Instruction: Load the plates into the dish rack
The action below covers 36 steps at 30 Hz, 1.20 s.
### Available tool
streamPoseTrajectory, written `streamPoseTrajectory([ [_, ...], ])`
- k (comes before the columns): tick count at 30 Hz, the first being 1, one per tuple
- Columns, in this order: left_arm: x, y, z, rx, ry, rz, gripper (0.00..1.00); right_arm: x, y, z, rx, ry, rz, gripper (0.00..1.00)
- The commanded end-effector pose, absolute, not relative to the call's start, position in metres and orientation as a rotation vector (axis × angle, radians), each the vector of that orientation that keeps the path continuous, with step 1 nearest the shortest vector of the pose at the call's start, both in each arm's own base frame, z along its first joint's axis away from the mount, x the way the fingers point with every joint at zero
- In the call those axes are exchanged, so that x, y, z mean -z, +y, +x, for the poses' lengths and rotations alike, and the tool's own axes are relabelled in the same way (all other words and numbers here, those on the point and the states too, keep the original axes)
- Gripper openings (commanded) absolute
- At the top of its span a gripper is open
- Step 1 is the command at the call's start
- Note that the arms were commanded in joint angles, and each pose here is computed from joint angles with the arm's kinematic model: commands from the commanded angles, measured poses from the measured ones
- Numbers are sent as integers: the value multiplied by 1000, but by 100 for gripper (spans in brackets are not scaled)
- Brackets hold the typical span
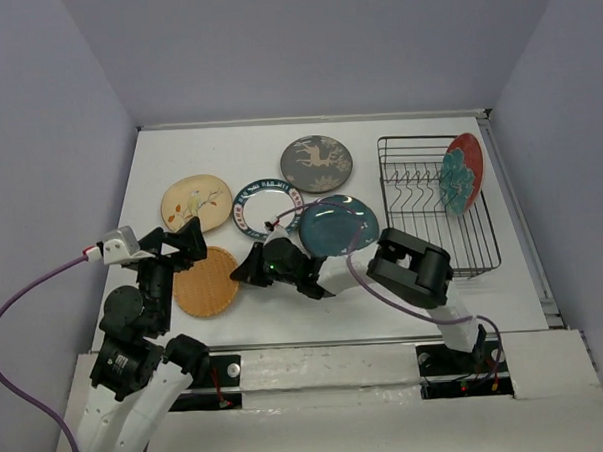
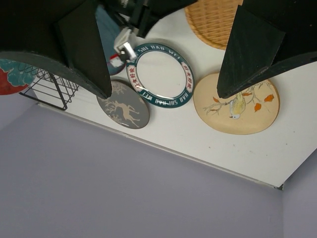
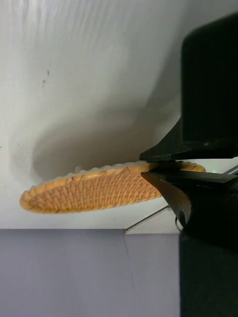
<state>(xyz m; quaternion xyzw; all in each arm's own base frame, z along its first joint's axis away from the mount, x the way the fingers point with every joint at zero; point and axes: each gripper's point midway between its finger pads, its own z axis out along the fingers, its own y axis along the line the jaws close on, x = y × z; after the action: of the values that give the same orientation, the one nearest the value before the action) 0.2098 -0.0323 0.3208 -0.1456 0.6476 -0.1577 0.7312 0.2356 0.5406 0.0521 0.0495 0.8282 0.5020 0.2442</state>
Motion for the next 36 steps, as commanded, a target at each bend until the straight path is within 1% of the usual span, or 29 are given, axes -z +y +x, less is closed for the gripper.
streamPoseTrajectory([
  [1,-331,-25,208,353,1365,-358,99,-146,501,241,-1295,1989,25,7],
  [2,-331,-25,207,355,1362,-357,99,-157,489,242,-1255,1962,17,7],
  [3,-330,-26,207,354,1366,-352,99,-182,458,251,-1166,1884,7,7],
  [4,-331,-26,206,355,1366,-346,99,-196,442,253,-1112,1848,0,7],
  [5,-333,-28,205,370,1359,-335,99,-198,417,261,-1006,1849,3,7],
  [6,-333,-29,204,378,1357,-326,99,-237,371,281,-879,1750,68,7],
  [7,-335,-31,202,391,1352,-314,99,-246,342,291,-786,1728,96,7],
  [8,-336,-34,201,403,1347,-299,99,-237,307,297,-656,1761,103,7],
  [9,-338,-34,200,410,1341,-292,99,-270,265,301,-576,1691,137,7],
  [10,-339,-34,199,410,1336,-292,99,-266,216,317,-420,1711,186,7],
  [11,-339,-35,198,417,1334,-289,99,-277,187,321,-342,1686,215,7],
  [12,-341,-34,195,424,1323,-286,99,-300,133,326,-188,1623,271,7],
  [14,-346,-33,190,444,1297,-285,99,-314,88,325,-10,1592,293,7],
  [15,-347,-34,188,452,1294,-279,99,-324,62,323,134,1573,297,7],
  [18,-347,-37,187,464,1294,-263,99,-343,22,327,326,1560,285,7],
  [20,-349,-38,184,478,1283,-252,99,-341,2,339,432,1582,297,7],
  [22,-350,-38,181,486,1277,-250,99,-346,-9,348,475,1587,299,7],
  [28,-350,-39,178,496,1276,-240,99,-328,-35,382,606,1662,280,7],
  [33,-351,-39,177,501,1270,-240,99,-313,-57,384,602,1703,293,7],
  [36,-351,-42,177,515,1272,-226,99,-300,-55,392,557,1736,266,7],
])
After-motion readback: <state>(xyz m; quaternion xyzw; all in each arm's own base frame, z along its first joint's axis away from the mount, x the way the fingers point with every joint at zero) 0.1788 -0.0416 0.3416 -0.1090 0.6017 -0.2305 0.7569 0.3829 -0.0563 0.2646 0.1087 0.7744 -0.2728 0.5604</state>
